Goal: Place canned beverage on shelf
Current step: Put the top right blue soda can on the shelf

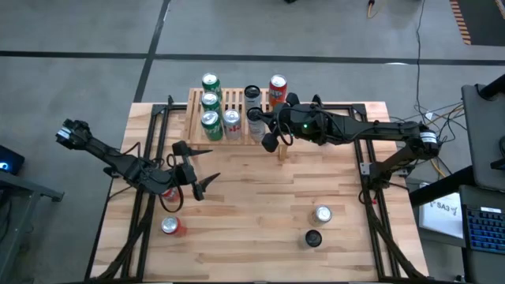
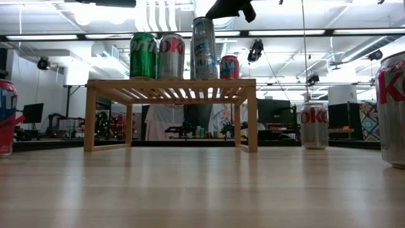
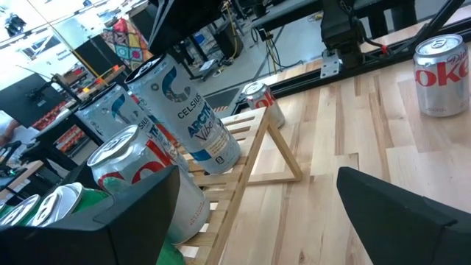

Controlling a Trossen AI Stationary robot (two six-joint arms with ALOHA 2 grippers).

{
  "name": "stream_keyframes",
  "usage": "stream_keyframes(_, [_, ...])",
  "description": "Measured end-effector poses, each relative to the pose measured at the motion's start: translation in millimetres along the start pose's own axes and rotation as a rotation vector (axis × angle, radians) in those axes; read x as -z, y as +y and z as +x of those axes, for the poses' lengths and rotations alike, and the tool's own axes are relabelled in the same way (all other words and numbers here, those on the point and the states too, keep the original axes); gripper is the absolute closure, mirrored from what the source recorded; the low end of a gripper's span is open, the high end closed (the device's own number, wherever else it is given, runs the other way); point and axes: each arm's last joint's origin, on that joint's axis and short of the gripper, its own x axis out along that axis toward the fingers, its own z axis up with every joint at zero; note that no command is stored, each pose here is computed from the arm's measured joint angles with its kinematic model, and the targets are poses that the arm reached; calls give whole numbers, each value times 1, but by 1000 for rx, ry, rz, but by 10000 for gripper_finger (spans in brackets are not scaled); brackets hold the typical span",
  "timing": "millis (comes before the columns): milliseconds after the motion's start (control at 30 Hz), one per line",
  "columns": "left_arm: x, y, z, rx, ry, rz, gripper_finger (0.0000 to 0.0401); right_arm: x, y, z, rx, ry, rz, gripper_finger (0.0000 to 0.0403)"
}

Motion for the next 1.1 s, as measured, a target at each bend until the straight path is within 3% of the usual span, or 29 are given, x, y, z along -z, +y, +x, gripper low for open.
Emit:
stream_keyframes(700, [0,0,0,1,-4,-9,49,-9,-6,-16,-8,-44,9,390])
stream_keyframes(967, [-10,3,0,-12,-74,-105,49,-17,-10,-30,-9,-83,-14,390])
stream_keyframes(1100, [-18,0,2,32,-140,-165,49,-21,-13,-41,-13,-94,-18,390])
